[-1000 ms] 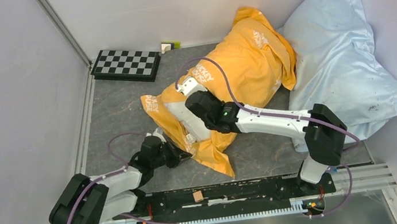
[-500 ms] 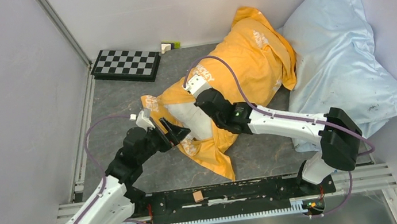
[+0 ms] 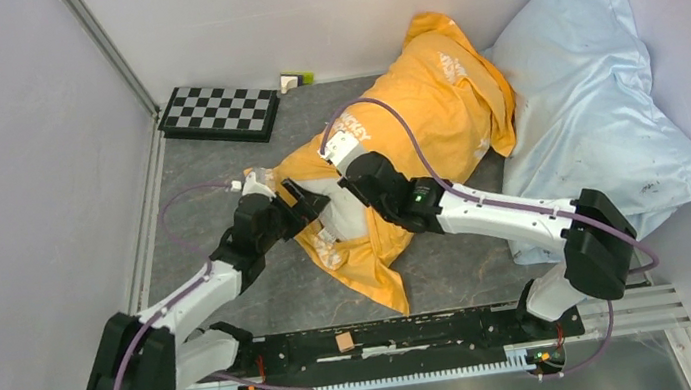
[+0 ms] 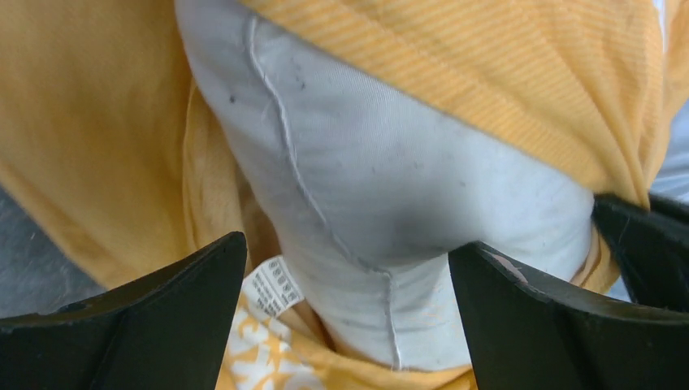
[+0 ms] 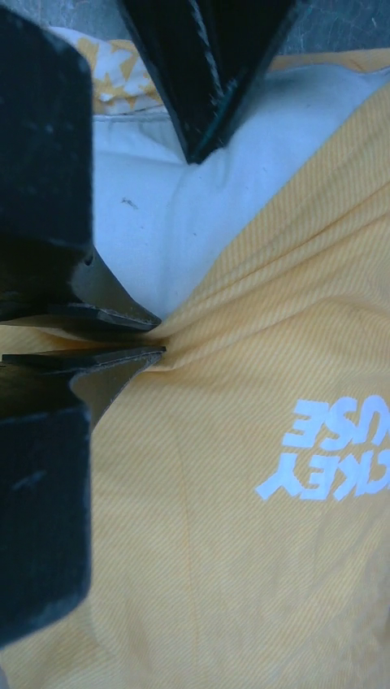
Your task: Remove the pillowcase from the pillow
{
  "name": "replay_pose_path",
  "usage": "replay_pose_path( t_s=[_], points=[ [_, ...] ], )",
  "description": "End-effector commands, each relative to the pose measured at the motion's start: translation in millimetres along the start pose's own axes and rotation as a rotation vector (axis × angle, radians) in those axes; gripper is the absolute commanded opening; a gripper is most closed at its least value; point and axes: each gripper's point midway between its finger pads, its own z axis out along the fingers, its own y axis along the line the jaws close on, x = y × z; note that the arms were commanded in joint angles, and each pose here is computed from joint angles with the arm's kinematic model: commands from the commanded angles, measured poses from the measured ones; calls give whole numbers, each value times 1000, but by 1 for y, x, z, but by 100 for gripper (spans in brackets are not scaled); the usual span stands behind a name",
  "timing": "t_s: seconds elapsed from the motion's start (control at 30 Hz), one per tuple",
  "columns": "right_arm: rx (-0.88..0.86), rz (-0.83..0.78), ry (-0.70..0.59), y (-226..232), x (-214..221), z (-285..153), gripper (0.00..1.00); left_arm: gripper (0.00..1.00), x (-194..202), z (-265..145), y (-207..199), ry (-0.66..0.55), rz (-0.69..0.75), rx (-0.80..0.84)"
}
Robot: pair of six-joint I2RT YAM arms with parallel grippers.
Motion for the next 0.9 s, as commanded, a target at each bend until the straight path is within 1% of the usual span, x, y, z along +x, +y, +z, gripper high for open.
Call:
replay_pose_path(
  t_s=[0.0, 0.03, 0.07, 0.1, 0.17, 0.2, 0.27, 0.3, 0.37, 0.5, 0.57, 0.63, 0.7, 0.87],
  points=[
    [-36, -9, -37, -2, -7, -9, 18, 100, -48, 17, -48, -115, -80, 240],
    [-43, -13, -41, -2, -7, -9, 18, 100, -50, 21, -47, -107, -97, 256],
    [-55, -17, -45, 0, -8, -10, 19, 97, -49, 27, -44, -88, -112, 256],
    [-68, -22, -52, 2, -10, -10, 20, 91, -50, 30, -45, -74, -116, 270],
    [-132, -46, -70, 12, -16, -10, 27, 66, -48, 36, -44, -48, -119, 304],
    [-175, -61, -84, 20, -22, -10, 32, 52, -46, 36, -47, -43, -111, 336],
    [-216, -67, -100, 28, -31, -8, 38, 26, -43, 32, -58, -33, -69, 416],
    [-212, -63, -105, 28, -37, -7, 40, 17, -41, 31, -58, -28, -59, 424],
    [-211, -64, -107, 30, -46, -2, 46, 6, -38, 30, -56, -24, -42, 423],
    [-231, -65, -137, 38, -66, 4, 68, 5, -40, 18, -60, -51, 29, 452],
    [-223, -66, -144, 39, -71, 9, 74, 5, -42, 12, -62, -62, 70, 449],
    [-206, -64, -144, 39, -77, 13, 75, 2, -43, 6, -61, -65, 112, 427],
    [-186, -53, -148, 38, -84, 16, 75, 2, -44, 0, -61, -73, 146, 412],
    [-142, -40, -153, 34, -96, 23, 66, 2, -44, -16, -68, -85, 203, 420]
  ],
)
